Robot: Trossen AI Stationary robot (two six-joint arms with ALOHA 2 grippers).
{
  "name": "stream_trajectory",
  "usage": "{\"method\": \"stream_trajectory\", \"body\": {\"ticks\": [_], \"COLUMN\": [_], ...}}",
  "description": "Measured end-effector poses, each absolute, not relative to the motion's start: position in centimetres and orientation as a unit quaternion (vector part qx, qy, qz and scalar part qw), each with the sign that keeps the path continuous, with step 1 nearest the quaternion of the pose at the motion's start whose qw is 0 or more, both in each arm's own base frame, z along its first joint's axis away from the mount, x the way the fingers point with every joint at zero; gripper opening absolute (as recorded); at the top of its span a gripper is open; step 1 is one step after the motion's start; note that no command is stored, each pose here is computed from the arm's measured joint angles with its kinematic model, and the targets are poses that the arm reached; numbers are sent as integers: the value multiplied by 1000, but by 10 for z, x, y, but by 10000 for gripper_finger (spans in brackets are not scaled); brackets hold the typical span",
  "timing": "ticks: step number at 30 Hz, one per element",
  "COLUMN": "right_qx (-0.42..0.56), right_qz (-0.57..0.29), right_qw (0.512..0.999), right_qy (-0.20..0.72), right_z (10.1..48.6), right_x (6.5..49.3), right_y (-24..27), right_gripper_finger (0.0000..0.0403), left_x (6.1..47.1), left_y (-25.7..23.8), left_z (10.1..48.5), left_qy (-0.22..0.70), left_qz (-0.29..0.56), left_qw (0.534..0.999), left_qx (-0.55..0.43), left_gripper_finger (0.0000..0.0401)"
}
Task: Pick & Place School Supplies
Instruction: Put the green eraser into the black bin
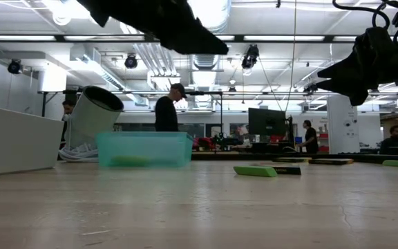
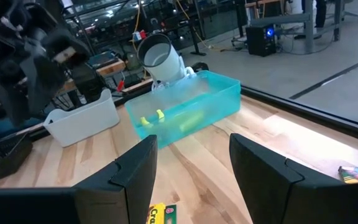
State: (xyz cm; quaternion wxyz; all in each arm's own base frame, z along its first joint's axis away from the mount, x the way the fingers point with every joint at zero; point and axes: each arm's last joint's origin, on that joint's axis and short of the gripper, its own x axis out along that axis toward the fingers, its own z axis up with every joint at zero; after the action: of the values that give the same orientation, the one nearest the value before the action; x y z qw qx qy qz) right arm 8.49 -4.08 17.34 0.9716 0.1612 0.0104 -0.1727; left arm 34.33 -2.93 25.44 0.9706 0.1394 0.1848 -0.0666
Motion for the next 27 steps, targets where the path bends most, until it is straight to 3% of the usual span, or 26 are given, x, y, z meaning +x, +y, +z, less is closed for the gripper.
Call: {"method": "stream_trajectory", "body": {"ticks": [27], "right_qx": [161], "right_qz": [-173], "right_qw": [972], "right_qy": [10], "right_z": [173], "right_x": [85], "right_y": [-41], "right_gripper_finger": [196], "left_x": [382], "left_y": [-21], "left_z": [199], "left_qy": [180], "left_qz": [-147], "left_qw": [966], "left_qx": [109], "left_gripper_finger": [140]}}
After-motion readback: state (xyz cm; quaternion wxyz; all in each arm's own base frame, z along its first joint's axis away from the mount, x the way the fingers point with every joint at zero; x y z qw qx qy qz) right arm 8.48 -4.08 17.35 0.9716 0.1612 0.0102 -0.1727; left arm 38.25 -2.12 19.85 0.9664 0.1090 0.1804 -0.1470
